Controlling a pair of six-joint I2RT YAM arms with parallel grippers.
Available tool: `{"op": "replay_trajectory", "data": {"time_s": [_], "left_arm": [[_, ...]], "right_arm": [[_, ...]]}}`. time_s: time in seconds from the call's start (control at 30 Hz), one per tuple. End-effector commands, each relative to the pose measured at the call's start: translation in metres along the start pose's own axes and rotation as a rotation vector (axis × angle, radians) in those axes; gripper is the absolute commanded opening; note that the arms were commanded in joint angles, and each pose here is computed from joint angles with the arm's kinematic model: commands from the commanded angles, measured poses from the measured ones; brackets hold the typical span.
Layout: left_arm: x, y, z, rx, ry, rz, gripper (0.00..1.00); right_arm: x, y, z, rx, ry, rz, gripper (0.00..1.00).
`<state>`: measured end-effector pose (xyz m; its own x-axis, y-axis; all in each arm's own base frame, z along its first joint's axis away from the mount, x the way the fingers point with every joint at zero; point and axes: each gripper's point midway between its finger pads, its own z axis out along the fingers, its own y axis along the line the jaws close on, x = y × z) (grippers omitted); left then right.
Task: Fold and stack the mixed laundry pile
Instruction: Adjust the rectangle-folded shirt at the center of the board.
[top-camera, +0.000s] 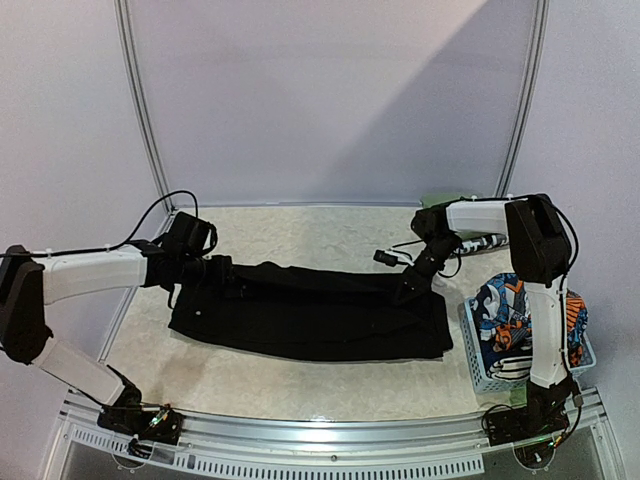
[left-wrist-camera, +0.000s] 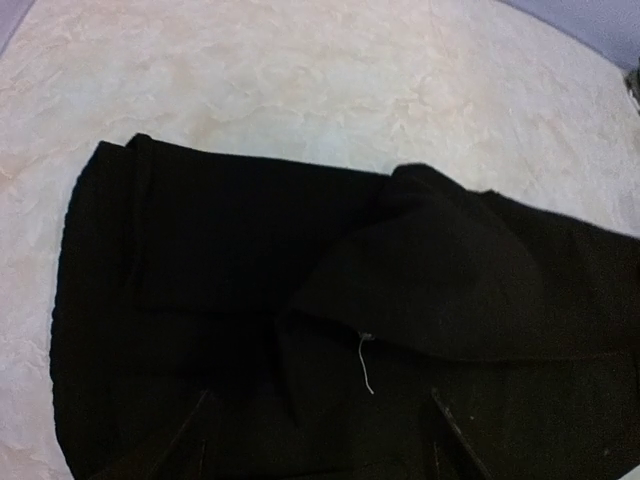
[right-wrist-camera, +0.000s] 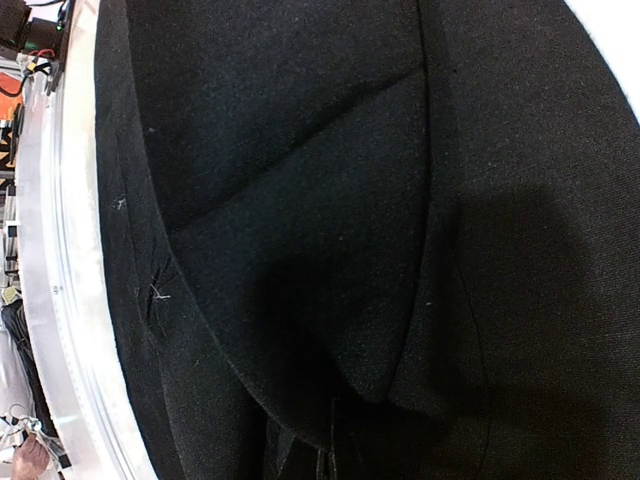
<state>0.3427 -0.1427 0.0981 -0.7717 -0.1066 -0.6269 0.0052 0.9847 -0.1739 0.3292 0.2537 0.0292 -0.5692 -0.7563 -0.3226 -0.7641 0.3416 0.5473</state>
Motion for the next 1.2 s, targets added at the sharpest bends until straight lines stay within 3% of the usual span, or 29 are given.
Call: {"op": "replay_trajectory", "data": {"time_s": [0.0,0.2,0.43,0.77,0.83,0.9,1.0,1.07,1.17], "left_arm": [[-0.016,0.005,-0.001,-0.014,-0.127,-0.161,0.71],[0.002,0.012,0.012,-0.036,-0.078,-0.153,0.7],[0.011,0.004,0.033,0.022,-0.031,-0.195,0.53],[0.031,0.022,0.044,-0.066,0.066,-0.256,0.56],[0.025,0.02,0.044,-0.029,0.072,-0.268,0.45],[0.01,0.012,0.039,0.036,0.057,-0.259,0.24],[-0.029,-0.032,0.024,0.266,0.008,-0.121,0.0],[-0.042,-0.06,0.014,0.37,0.084,0.04,0.0],[-0.042,-0.081,0.003,0.468,0.31,0.199,0.0]], "right_arm": [[0.0,-0.002,0.004,-0.02,0.004,0.014,0.0],[-0.001,-0.002,0.003,-0.014,0.002,0.014,0.0],[-0.001,-0.003,0.002,-0.01,0.004,0.017,0.0],[-0.001,-0.002,0.001,-0.004,0.004,0.016,0.0],[-0.001,-0.003,0.001,-0.004,0.005,0.015,0.0],[0.0,-0.003,0.002,-0.006,0.007,0.019,0.0],[0.001,-0.004,0.003,-0.003,0.009,0.017,0.0],[0.001,-0.005,0.003,-0.002,0.011,0.02,0.0],[0.0,-0.006,0.003,0.002,0.008,0.023,0.0]]}}
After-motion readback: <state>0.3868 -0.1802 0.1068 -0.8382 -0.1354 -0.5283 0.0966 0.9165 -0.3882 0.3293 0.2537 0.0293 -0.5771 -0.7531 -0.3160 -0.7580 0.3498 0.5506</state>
